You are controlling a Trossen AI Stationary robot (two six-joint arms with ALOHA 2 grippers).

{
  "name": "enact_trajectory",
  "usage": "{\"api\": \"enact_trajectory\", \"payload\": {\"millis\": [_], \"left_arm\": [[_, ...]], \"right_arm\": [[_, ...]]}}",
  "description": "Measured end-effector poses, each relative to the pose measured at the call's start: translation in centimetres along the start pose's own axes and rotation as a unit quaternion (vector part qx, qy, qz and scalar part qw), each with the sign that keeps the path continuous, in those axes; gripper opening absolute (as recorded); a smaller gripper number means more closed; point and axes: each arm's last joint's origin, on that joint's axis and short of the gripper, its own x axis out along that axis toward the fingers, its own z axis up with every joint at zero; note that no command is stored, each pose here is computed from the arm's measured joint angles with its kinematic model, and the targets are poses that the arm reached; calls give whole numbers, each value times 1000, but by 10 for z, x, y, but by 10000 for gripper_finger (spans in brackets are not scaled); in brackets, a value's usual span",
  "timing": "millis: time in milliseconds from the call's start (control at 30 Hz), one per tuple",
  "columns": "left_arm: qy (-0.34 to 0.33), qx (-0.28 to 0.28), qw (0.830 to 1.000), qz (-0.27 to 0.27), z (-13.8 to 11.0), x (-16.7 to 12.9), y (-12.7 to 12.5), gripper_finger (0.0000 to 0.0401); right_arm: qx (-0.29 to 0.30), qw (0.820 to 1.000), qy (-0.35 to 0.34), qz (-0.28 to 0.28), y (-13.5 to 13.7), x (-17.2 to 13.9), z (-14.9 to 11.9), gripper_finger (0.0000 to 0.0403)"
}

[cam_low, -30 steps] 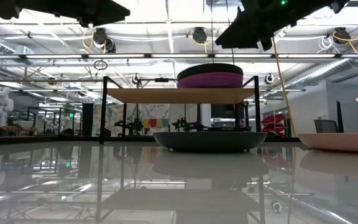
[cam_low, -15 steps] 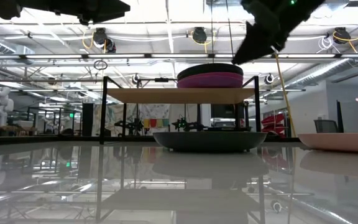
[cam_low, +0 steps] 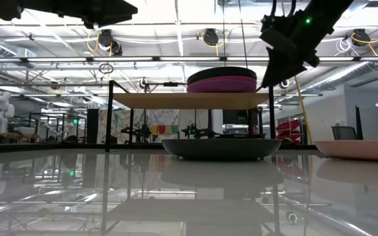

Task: Place and stack plates onto a shelf
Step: Put the light pink plate on the shelf

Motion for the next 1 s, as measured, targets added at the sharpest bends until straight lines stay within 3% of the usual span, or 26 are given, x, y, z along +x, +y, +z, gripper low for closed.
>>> {"api": "enact_trajectory", "payload": {"millis": [400, 767, 1000], "left_arm": [[2, -4, 1000, -1, 0, 0, 0, 241], [5, -6, 1000, -1, -1, 0, 0, 241], [2, -8, 1000, 0, 0, 0, 0, 241]], "right_arm": [[94, 983, 125, -98, -26, -1, -23, 132], [129, 953, 259, -94, -42, 21, -61, 132], [157, 943, 275, -99, -51, 34, -69, 132]]}}
